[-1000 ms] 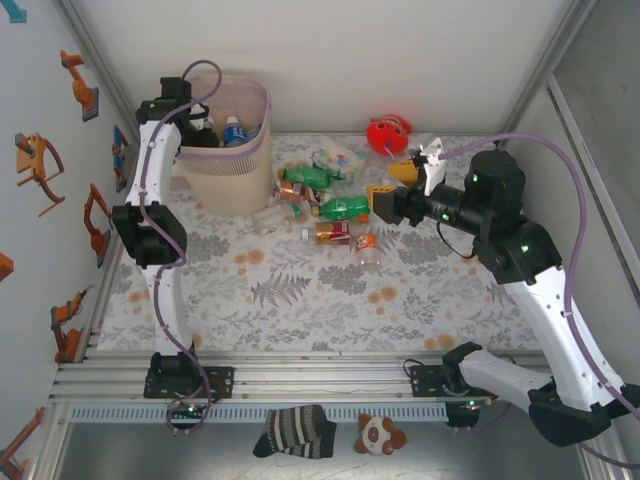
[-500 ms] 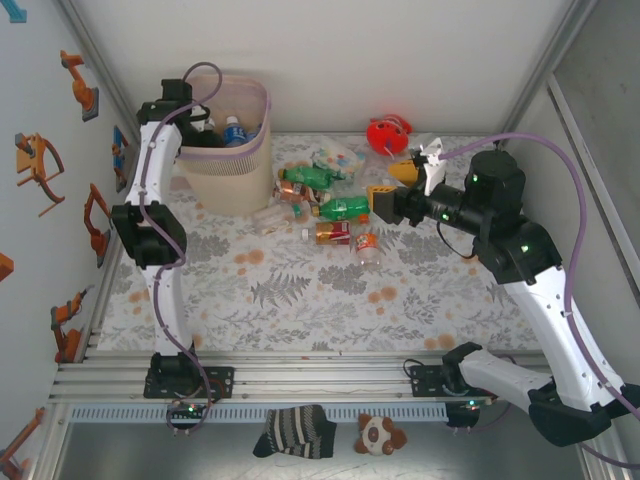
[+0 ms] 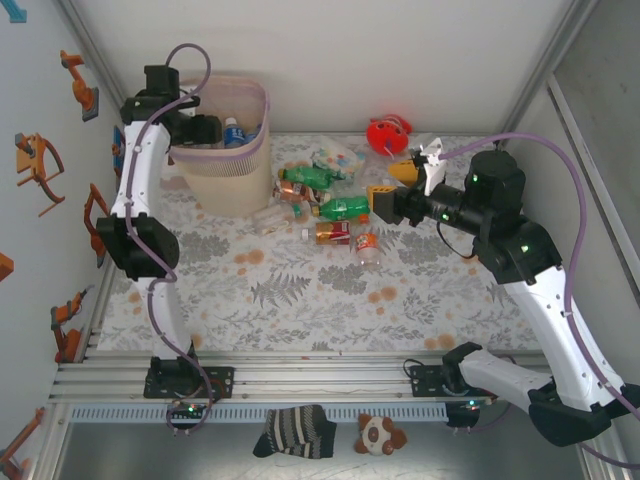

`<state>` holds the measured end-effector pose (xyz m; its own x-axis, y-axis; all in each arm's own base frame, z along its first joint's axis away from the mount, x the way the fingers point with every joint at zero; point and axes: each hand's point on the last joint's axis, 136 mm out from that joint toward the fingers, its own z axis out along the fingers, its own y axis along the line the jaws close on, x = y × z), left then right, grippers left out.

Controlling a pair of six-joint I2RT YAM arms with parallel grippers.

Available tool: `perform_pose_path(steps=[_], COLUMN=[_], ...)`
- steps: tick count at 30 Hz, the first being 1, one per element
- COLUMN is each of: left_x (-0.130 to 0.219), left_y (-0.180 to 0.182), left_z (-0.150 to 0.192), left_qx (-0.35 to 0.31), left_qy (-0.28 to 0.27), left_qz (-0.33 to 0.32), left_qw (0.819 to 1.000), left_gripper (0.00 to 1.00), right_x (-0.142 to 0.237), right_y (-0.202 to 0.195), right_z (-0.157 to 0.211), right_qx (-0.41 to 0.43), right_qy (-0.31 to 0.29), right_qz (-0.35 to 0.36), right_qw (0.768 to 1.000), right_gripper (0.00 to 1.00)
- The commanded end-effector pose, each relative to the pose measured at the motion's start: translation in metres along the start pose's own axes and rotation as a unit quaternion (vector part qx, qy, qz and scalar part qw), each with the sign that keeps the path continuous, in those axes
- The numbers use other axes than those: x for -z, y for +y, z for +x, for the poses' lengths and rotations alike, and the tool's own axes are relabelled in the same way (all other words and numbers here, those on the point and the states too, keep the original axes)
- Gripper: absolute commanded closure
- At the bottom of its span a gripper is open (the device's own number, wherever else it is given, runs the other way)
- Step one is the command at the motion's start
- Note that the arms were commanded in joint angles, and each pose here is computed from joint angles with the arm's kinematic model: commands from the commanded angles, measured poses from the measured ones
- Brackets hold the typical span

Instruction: Put the plastic bottles in the bin

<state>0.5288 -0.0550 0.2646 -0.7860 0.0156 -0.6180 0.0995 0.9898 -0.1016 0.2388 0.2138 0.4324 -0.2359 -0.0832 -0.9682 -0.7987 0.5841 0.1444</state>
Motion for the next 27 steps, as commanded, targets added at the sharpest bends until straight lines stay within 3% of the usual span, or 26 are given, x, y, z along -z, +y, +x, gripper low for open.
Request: perform_pose_path(steps=[1, 9, 20, 27], left_x=[0.027, 0.033, -0.035, -0.075], left_y=[-0.008, -0.021, -0.032, -0.028], left_z=[-0.014, -0.015, 0.021, 0.053], left_qx=[0.002, -0.002, 0.012, 0.024], left_qy=[-0.036, -0.041, 0.047, 0.102], left_qz=[0.017, 0.055, 0.107, 0.108], left_qw=[0.999, 0.998, 0.993, 0.989], left_gripper=[0.27, 0.49, 0.71, 0.74], right_x=[0.003, 0.002, 0.006, 0.006], right_y=[0.005, 0.005, 0.005, 0.005], right_z=[-0.008, -0.008, -0.006, -0.005], right_qx=[0.011, 0.009, 0.006, 0.006], right_qy=[-0.013, -0.012, -0.011, -0.01], right_qz=[-0.005, -0.007, -0.002, 0.0], right_qw=[1.0, 1.0, 1.0, 1.0], right_gripper=[0.3, 0.3, 0.3, 0.3])
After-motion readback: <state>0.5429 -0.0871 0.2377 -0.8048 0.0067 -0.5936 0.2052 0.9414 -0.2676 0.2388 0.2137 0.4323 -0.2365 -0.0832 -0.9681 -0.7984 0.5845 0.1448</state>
